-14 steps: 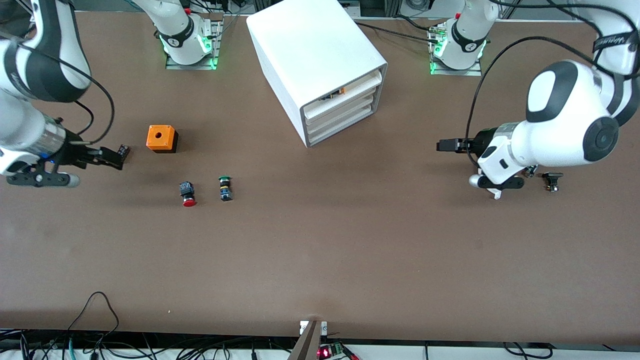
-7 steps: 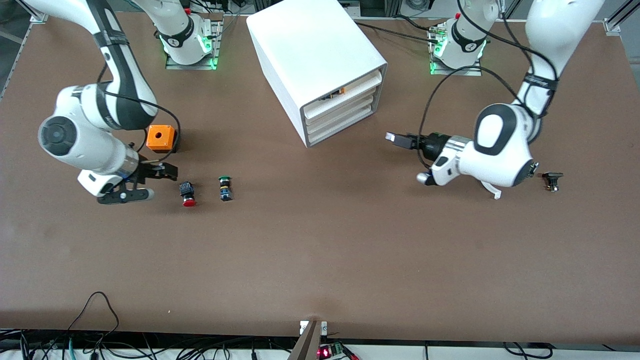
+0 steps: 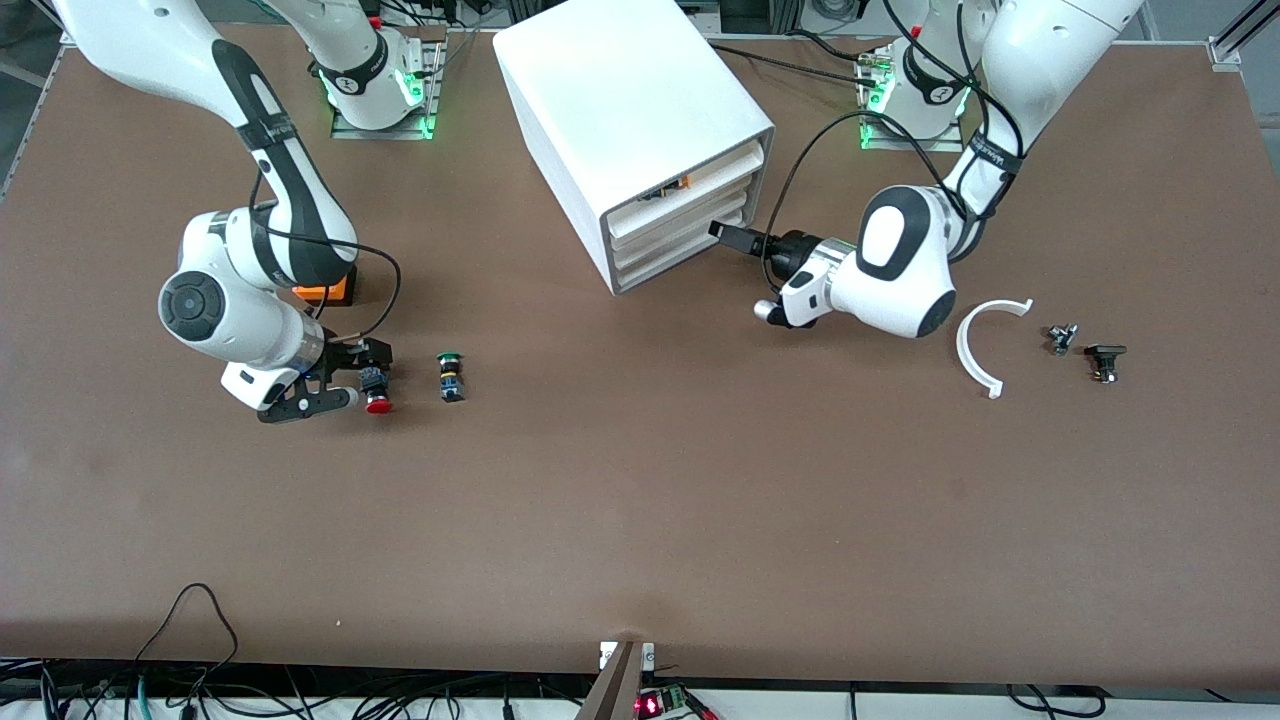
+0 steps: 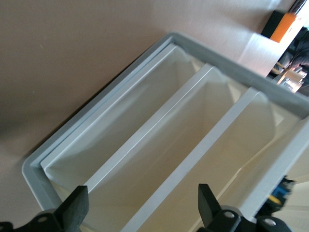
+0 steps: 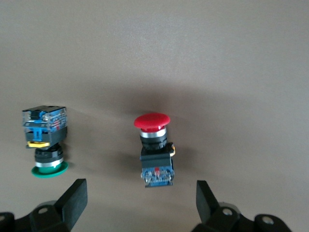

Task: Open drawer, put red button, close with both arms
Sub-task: 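Pull the drawer open with the left gripper while the right gripper grasps the red button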

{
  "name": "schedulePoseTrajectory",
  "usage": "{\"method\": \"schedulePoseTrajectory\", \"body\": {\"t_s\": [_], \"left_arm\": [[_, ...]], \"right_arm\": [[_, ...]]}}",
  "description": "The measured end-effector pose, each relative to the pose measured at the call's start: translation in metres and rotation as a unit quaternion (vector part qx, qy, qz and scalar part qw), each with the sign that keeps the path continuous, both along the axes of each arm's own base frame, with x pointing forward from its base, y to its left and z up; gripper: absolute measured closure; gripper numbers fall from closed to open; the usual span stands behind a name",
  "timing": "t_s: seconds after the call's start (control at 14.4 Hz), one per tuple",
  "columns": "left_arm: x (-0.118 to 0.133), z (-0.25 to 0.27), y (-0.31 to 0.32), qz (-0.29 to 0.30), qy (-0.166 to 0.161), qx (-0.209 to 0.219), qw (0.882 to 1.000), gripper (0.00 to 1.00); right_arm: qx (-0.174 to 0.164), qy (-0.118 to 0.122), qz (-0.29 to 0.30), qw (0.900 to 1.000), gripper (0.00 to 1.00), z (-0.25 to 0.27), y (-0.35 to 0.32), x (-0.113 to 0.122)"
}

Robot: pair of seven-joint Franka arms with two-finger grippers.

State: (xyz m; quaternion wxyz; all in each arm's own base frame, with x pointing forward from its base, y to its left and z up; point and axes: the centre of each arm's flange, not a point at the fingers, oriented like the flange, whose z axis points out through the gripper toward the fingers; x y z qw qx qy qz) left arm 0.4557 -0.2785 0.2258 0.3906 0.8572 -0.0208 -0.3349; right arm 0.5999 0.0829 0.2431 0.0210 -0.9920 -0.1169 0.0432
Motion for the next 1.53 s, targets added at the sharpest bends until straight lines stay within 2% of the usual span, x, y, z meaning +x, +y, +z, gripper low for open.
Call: {"method": "schedulePoseTrajectory", "body": {"t_s": [0.35,0.63,0.76,0.83,0.97,1.04,1.18,1.32,1.39,1.53], "left_arm": [[-0.028,-0.016,-0.005,-0.017,0.018,-0.007,1.000,0.01],[-0.043,-0.020,-0.013,-0.026,0.030,-0.012,0.999,0.05],[-0.044,-0.020,-0.014,-0.017,0.036,-0.016,0.999,0.17],[-0.045,-0.020,-0.015,-0.016,0.036,-0.017,0.999,0.17],[-0.048,-0.019,-0.019,-0.020,0.036,-0.018,0.999,0.37],[-0.049,-0.018,-0.020,-0.020,0.036,-0.019,0.999,0.51],[-0.045,-0.015,-0.020,-0.018,0.031,-0.027,0.999,0.65],[-0.031,-0.013,-0.005,0.002,0.023,-0.028,0.999,0.66],[-0.017,-0.012,0.013,0.022,0.015,-0.029,0.999,0.66],[0.014,-0.007,0.053,0.053,-0.009,-0.027,0.998,0.66]], "right_arm": [[0.005,-0.007,0.012,1.000,0.00,-0.029,-0.001,-0.001],[0.006,-0.002,0.009,1.000,0.00,-0.050,-0.006,-0.003],[0.006,0.000,0.007,1.000,0.00,-0.059,-0.009,-0.004],[0.006,0.000,0.006,1.000,0.00,-0.063,-0.010,-0.004],[0.006,0.001,0.006,1.000,0.04,-0.065,-0.012,-0.004],[0.006,0.000,0.008,1.000,0.11,-0.065,-0.012,-0.004],[0.007,-0.005,0.010,1.000,0.35,-0.063,-0.012,-0.002],[0.007,-0.010,0.012,1.000,0.55,-0.058,-0.011,0.001],[0.007,-0.012,0.012,1.000,0.59,-0.057,-0.011,0.003],[0.008,-0.019,0.014,1.000,0.59,-0.052,-0.011,0.007]]}}
